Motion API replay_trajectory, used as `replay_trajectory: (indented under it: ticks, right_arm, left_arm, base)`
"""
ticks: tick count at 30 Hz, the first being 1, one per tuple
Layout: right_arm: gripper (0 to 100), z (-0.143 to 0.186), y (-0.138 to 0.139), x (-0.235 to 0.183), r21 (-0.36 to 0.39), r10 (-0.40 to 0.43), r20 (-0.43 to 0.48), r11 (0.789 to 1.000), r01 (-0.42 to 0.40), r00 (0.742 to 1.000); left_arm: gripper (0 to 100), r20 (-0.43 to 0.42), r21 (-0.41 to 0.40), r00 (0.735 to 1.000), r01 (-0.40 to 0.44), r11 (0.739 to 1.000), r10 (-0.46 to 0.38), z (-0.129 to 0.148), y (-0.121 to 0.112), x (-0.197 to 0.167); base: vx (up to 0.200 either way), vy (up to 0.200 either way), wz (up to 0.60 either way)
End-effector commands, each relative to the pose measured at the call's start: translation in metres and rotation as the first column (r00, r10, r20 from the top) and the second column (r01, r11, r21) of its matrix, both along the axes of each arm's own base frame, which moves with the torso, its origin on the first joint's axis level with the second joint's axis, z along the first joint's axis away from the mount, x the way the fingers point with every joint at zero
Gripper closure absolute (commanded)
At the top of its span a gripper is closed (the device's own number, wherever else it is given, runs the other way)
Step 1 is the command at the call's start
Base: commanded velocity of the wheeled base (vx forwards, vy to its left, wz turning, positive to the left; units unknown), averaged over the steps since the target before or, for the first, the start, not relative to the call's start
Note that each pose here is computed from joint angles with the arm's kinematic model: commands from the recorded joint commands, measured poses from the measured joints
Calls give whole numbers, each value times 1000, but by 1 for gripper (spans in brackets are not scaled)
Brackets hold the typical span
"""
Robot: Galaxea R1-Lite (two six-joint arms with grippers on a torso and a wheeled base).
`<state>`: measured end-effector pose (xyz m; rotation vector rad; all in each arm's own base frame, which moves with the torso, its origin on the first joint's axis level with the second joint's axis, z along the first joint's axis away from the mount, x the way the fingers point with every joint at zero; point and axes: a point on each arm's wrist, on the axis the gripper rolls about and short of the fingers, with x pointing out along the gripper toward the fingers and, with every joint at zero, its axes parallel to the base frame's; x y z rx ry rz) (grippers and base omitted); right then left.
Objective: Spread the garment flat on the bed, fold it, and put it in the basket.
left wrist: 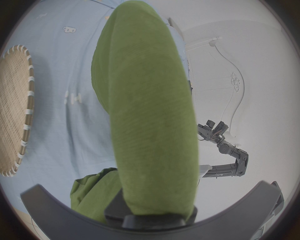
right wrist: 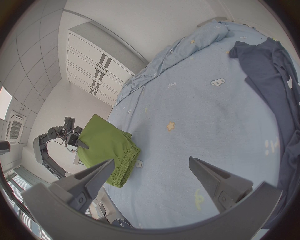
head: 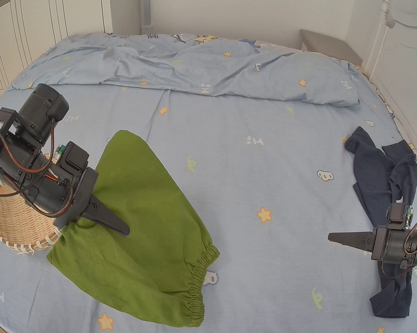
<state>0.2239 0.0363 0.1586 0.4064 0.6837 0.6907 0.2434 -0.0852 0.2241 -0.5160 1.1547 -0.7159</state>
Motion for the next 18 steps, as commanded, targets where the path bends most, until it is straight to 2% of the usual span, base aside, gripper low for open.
replay_trajectory:
  ticks: [1,11,18]
  right_arm:
    - [0,0,1,0,0,6,-1,1000,-6,1000]
    - [0,-1,2,-1,0,9,-3,1000,-9,1000]
    - [0,-1,2,-1,0,12,-4,1000,-12,1000]
  left_arm:
    - [100,13,-3,1000,0,1000,0,3,1,-2]
    - [100,16,-2,1000,9,1000,-9,3,0,-4]
    - [100,58,6,998,9,1000,-9,9,3,-10]
  base:
    - [0,200,0]
    - [0,200,0]
    - [0,0,0]
